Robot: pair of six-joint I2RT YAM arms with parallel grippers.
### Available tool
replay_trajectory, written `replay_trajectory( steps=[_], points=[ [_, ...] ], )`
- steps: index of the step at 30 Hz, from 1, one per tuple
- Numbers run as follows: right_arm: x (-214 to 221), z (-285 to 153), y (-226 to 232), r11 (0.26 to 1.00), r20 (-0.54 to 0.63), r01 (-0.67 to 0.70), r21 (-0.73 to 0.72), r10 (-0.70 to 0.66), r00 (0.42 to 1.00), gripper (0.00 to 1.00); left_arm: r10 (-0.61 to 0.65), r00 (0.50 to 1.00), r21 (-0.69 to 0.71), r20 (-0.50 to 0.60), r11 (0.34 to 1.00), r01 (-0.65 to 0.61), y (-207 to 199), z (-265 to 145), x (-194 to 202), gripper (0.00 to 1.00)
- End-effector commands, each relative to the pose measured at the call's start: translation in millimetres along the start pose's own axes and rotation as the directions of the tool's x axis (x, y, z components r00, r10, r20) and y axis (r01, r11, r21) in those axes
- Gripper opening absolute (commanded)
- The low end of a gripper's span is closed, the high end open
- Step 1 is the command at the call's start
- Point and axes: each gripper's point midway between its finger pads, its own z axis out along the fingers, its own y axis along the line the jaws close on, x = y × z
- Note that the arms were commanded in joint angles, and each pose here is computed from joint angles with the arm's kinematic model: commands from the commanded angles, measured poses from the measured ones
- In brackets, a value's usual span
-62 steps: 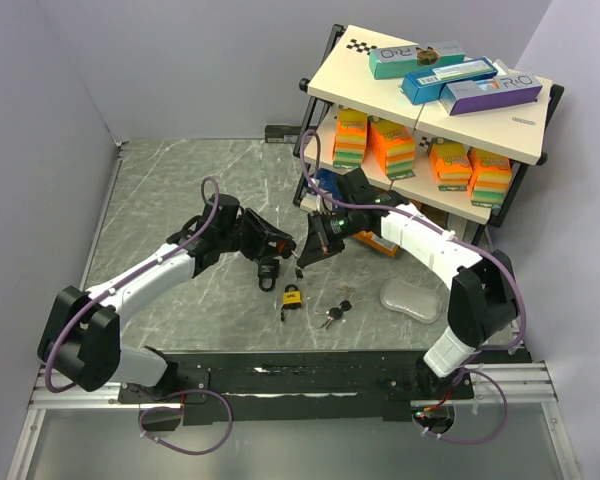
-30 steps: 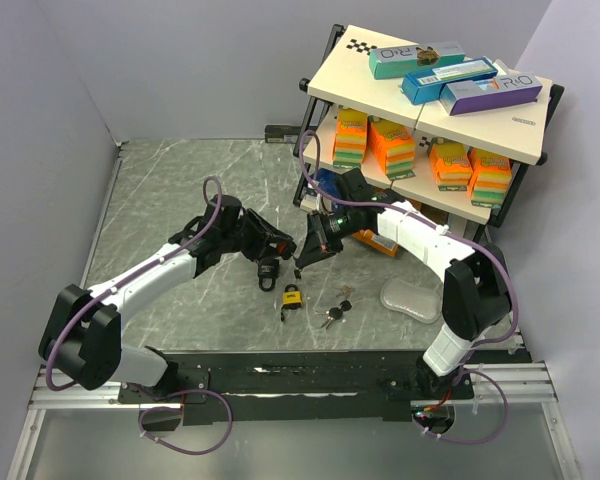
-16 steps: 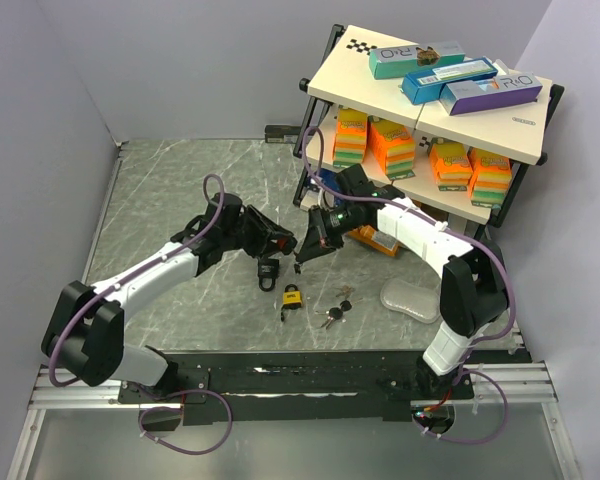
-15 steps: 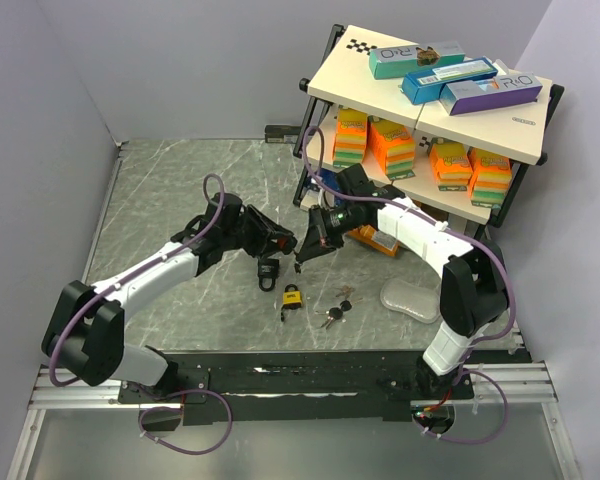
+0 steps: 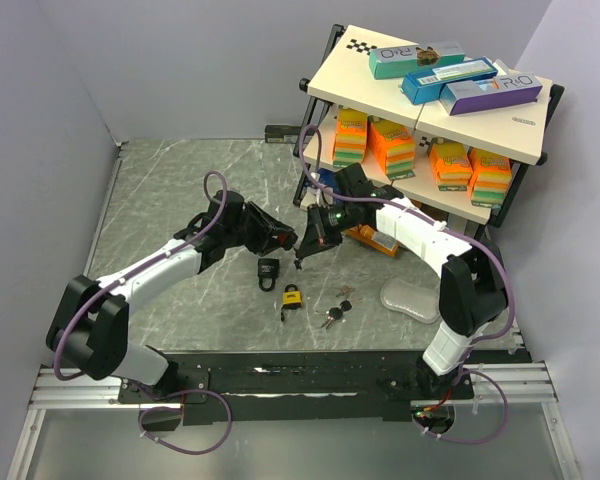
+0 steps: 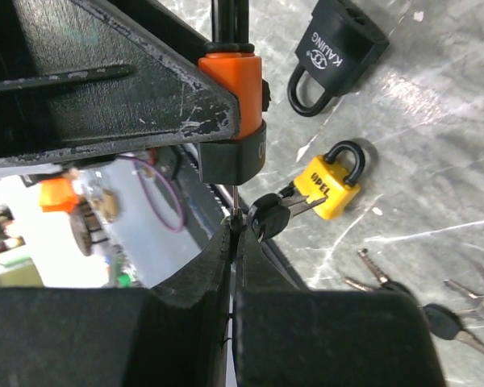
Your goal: Unlock with the key
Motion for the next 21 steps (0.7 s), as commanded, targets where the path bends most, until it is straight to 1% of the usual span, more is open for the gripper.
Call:
replay_trajectory(
  steps=[1, 8, 12, 18, 21],
  points=[
    [-64, 3, 4, 0.972, 0.195, 0.223, 0.070, -0.232, 0.953, 0.00, 0.058, 0.972, 0.136, -0.229, 0.990, -0.027, -42, -20, 53, 0.01],
    [-68, 3, 11, 0.973, 0.220, 0.227, 0.043, -0.231, 0.948, 0.00, 0.054, 0.969, 0.136, -0.241, 0.990, -0.021, -41, -19, 55, 0.01],
    [-78, -2, 14, 0.975, 0.247, 0.220, 0.037, -0.222, 0.943, 0.00, 0.054, 0.968, 0.138, -0.244, 0.990, -0.020, -40, -19, 55, 0.01],
    [-90, -9, 16, 0.970, 0.302, 0.232, 0.067, -0.241, 0.922, 0.00, 0.054, 0.968, 0.137, -0.246, 0.990, -0.021, -40, -20, 57, 0.01],
    [-97, -14, 20, 0.967, 0.348, 0.240, 0.082, -0.253, 0.903, 0.00, 0.058, 0.967, 0.132, -0.249, 0.991, -0.025, -41, -19, 59, 0.01]
  ],
)
